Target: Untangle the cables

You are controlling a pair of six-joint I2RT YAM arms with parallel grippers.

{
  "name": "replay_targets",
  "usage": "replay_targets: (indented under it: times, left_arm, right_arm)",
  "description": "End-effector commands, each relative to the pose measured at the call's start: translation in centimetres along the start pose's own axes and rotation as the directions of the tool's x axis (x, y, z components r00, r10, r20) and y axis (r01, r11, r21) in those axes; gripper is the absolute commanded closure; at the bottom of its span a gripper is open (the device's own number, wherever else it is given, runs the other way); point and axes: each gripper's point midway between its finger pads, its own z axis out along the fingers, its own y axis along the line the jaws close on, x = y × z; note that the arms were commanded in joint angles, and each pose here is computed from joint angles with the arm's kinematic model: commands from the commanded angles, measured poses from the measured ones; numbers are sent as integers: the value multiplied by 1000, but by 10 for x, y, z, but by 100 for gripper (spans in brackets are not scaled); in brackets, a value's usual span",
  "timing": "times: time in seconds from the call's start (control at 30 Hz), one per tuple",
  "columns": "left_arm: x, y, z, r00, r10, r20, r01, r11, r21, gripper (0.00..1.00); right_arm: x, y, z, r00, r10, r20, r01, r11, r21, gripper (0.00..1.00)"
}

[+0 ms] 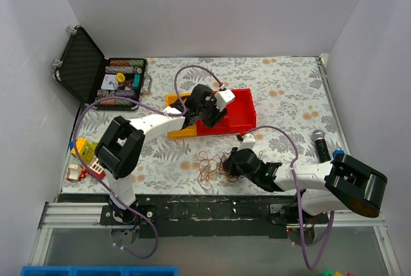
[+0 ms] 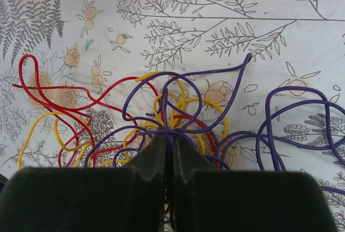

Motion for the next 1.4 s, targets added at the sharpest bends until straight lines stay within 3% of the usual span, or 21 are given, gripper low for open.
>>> replay_targets:
  times: [0.0, 0.1, 0.3, 0.4, 0.53, 0.73, 0.93, 1.17, 1.37]
  left_arm:
    - [-33, 13, -18, 998, 36, 50, -35, 999, -23, 47]
    - [-47, 18, -31, 996, 66, 58, -64, 997, -37, 30]
    - [-75, 10, -79, 987, 110, 120, -109, 994, -13, 19]
    - [-71, -2, -103, 985, 122, 119, -125, 992, 23, 9]
    - [-49, -24, -130, 979, 181, 94, -191, 975, 110, 13]
    - [22, -83, -169, 963, 265, 43, -262, 890, 373, 17]
    - [70, -108, -156, 965, 264, -6, -227, 842, 490, 17]
    - [61, -107, -121, 972, 236, 15, -210, 836, 507, 19]
    - [60, -109, -108, 980, 199, -18, -158, 831, 534, 30]
  right_arm:
    - [56, -62, -16, 974, -88, -209, 125, 978, 169, 99]
    - [56, -61, -15, 974, -90, -209, 126, 978, 169, 99]
    - [54, -60, -15, 975, -91, -202, 125, 979, 163, 99]
    - [54, -60, -15, 975, -93, -203, 127, 979, 161, 99]
    - [54, -60, -15, 975, -92, -203, 126, 979, 161, 99]
    - [55, -60, -15, 974, -96, -205, 130, 979, 158, 99]
    - [57, -58, -13, 971, -101, -215, 136, 978, 157, 99]
    - [55, -59, -16, 973, -97, -209, 132, 978, 161, 99]
    - [55, -58, -15, 973, -95, -210, 130, 978, 161, 99]
